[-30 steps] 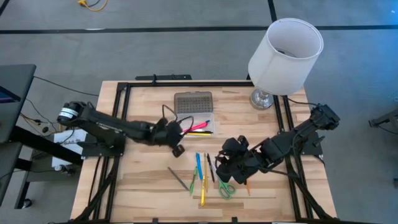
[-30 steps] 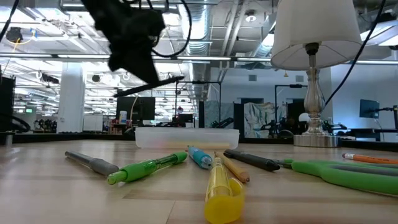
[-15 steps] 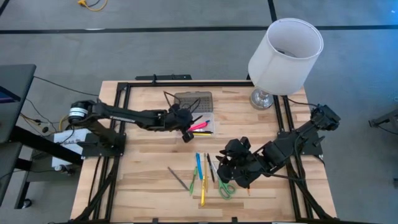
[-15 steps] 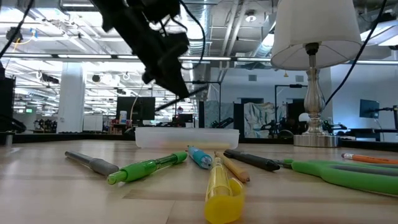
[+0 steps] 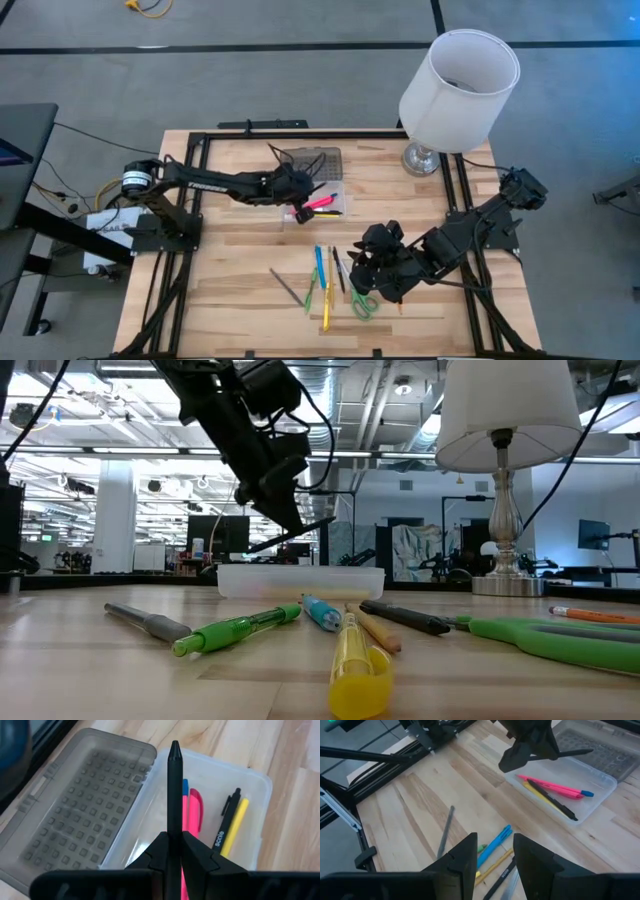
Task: Pick & place school supplies into a supply box
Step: Put the right black pen into the supply box, then put the orange pencil into the supply box
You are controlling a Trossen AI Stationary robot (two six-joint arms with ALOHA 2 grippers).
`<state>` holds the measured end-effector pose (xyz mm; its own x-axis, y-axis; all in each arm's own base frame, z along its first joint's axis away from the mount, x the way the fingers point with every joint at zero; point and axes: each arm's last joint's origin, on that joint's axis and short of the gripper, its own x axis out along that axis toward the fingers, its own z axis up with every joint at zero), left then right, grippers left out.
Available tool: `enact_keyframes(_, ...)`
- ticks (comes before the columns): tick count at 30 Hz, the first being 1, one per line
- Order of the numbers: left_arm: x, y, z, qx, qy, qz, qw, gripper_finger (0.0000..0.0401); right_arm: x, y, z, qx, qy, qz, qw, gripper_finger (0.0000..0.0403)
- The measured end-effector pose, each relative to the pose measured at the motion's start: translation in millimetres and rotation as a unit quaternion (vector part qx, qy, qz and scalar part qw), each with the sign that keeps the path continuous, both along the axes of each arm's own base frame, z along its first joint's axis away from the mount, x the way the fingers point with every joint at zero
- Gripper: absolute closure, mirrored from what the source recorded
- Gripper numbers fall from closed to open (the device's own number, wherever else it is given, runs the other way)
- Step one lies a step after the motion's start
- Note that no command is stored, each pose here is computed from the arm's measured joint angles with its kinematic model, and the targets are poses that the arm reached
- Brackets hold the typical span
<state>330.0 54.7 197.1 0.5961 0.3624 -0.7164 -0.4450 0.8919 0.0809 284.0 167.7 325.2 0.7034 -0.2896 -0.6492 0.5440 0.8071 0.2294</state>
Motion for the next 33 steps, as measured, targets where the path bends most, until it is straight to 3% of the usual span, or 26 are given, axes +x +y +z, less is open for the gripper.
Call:
enact_keyframes(9, -0.3, 1.6, -0.1, -0.003, 0.0, 0.0, 1.0, 0.0368, 0.2, 0.1, 0.1, 0.001, -0.001, 0.0, 1.0, 0.0284)
enact_keyframes(22, -0.9, 1.1, -0.5, -0.008, 0.002, 0.0, 1.0, 0.0262, 0.2, 0.2, 0.0, 0.002, -0.001, 0.0, 1.0, 0.0284)
enact_keyframes(26, -2.6, -1.1, 0.7, -0.049, -0.004, -0.001, 0.999, 0.0254, 0.1, 0.2, -0.1, 0.002, 0.001, 0.001, 1.0, 0.0284)
enact_keyframes(33, -11.1, -19.0, 17.5, -0.151, -0.022, -0.07, 0.986, 0.0253, -3.2, 1.5, -12.5, 0.014, 0.047, -0.016, 0.999, 0.0284)
